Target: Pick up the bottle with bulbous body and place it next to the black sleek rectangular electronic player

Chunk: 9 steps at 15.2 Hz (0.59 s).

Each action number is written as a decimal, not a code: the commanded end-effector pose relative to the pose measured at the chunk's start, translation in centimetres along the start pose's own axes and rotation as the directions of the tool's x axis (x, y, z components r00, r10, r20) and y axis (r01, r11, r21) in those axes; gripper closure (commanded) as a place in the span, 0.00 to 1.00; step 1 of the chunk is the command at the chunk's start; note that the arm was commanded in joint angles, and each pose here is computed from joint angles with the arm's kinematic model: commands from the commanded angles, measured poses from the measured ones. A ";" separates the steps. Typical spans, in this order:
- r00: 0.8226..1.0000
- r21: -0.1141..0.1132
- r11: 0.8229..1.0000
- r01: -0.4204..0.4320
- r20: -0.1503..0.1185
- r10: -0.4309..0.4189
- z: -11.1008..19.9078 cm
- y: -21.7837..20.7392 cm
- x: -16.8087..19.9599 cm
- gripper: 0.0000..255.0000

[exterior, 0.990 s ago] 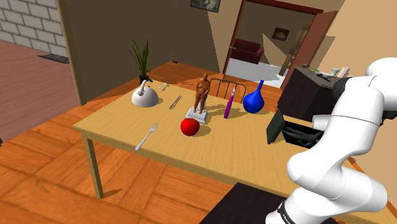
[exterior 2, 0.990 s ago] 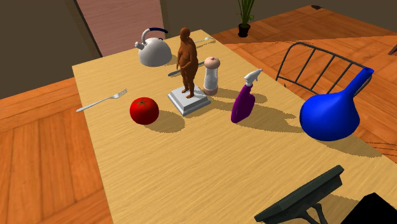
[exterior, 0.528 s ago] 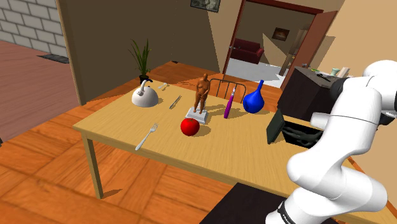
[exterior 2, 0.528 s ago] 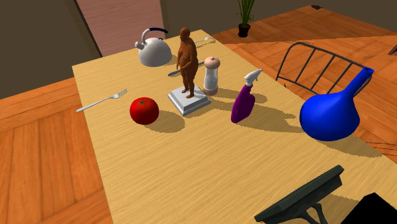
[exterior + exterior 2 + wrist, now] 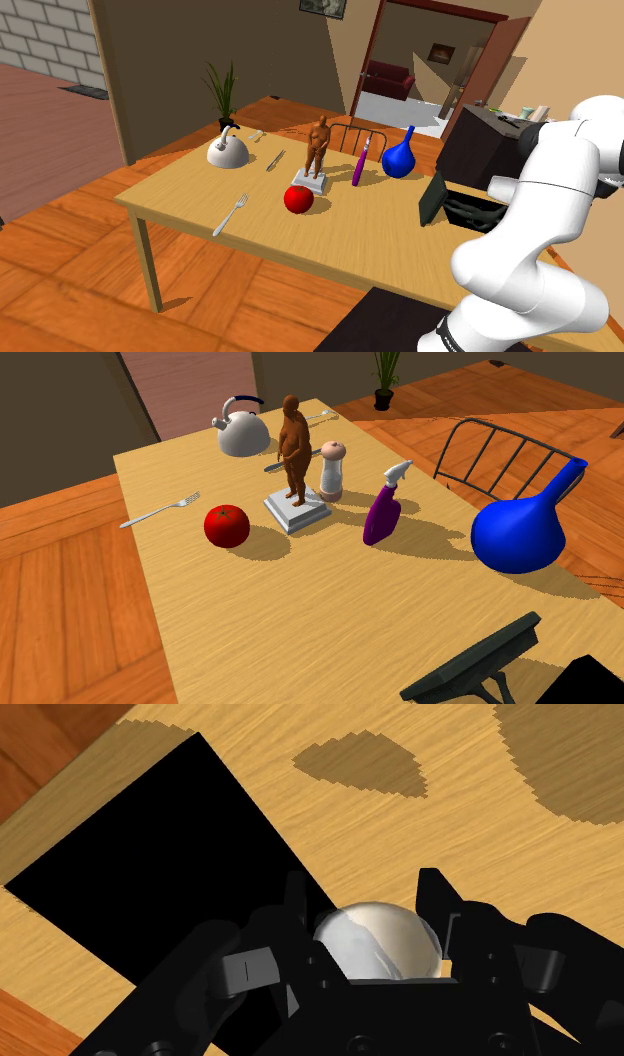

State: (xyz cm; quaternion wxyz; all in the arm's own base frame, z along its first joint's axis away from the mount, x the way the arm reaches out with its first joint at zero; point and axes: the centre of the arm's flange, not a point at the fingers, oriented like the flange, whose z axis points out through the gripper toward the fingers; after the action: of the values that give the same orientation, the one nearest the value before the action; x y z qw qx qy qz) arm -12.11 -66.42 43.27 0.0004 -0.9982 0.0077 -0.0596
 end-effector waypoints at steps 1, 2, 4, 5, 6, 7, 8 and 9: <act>1.000 0.000 1.000 0.000 0.000 0.000 0.0 0.0 0.0 0.00; 1.000 0.000 1.000 0.000 0.000 0.000 0.0 0.0 0.0 0.00; 1.000 0.000 1.000 0.000 0.000 0.000 0.0 0.0 0.0 0.00; 1.000 0.000 1.000 0.000 0.000 0.000 0.0 0.0 0.0 0.00; 1.000 0.000 1.000 0.000 0.000 0.000 0.0 0.0 0.0 0.00; 1.000 0.000 1.000 0.000 0.000 0.000 -1.3 0.0 0.0 0.00; 1.000 0.000 1.000 0.000 0.000 0.000 -2.6 0.0 0.0 0.00; 1.000 0.000 1.000 0.000 0.000 0.000 -4.0 0.0 0.0 0.00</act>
State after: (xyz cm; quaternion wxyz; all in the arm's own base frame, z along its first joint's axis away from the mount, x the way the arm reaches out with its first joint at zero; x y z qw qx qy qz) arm -12.35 -66.36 45.92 -0.0002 -0.9982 0.0079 -0.0596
